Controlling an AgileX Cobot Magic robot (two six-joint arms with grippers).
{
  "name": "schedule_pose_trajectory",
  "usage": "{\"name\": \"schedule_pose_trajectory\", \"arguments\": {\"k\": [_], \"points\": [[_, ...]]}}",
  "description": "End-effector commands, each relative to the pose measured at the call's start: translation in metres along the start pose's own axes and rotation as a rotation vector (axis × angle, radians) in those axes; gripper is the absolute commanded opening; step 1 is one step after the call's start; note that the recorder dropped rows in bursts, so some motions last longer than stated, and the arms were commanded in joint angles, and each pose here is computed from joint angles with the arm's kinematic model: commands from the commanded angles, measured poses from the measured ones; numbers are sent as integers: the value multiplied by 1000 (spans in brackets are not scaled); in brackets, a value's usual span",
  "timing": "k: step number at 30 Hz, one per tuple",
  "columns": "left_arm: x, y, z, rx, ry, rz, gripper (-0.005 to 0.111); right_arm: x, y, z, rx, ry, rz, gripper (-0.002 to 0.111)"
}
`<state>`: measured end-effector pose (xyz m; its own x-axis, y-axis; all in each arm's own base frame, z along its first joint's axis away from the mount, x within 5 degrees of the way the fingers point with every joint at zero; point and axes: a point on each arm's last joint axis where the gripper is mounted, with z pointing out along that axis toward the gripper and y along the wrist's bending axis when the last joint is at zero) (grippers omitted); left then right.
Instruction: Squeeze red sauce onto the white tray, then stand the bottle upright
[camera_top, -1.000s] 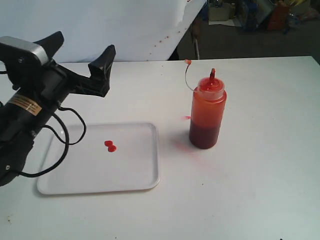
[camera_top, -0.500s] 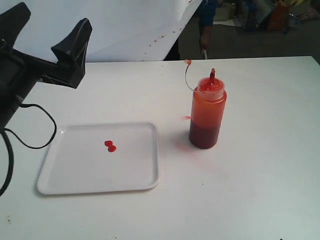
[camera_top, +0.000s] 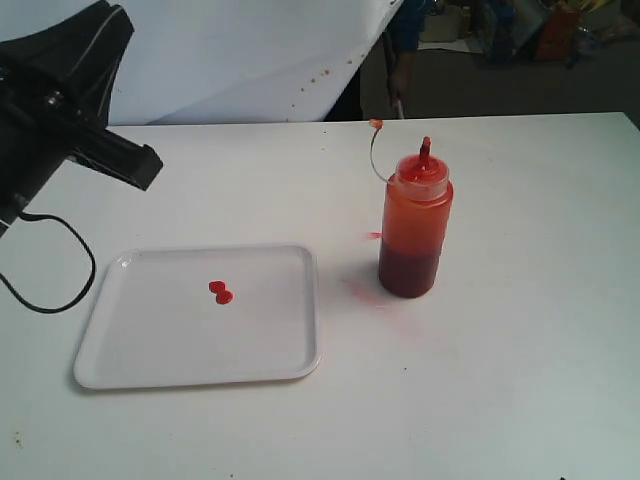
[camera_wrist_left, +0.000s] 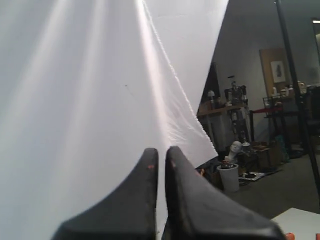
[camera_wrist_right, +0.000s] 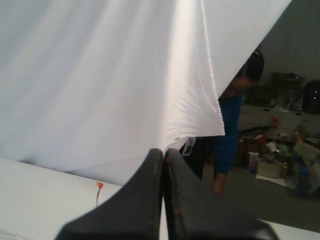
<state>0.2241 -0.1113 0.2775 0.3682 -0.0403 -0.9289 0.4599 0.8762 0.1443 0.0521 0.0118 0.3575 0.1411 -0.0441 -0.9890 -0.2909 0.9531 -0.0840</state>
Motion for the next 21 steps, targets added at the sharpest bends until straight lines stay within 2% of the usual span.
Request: {"name": "schedule_pose_trajectory", "arguments": {"k": [1, 9, 18, 21], "points": [[-1, -6, -2, 71, 2, 37, 0, 5, -4, -13, 38, 17, -17, 0], [-3, -9, -12, 90, -4, 33, 1, 16, -14, -22, 126, 135, -79, 0], [-37, -9, -51, 73, -115, 43, 1, 15, -13, -22, 122, 123, -80, 0], [-44, -9, -62, 70, -120, 9, 1, 15, -13, -22, 123, 125, -80, 0]]}}
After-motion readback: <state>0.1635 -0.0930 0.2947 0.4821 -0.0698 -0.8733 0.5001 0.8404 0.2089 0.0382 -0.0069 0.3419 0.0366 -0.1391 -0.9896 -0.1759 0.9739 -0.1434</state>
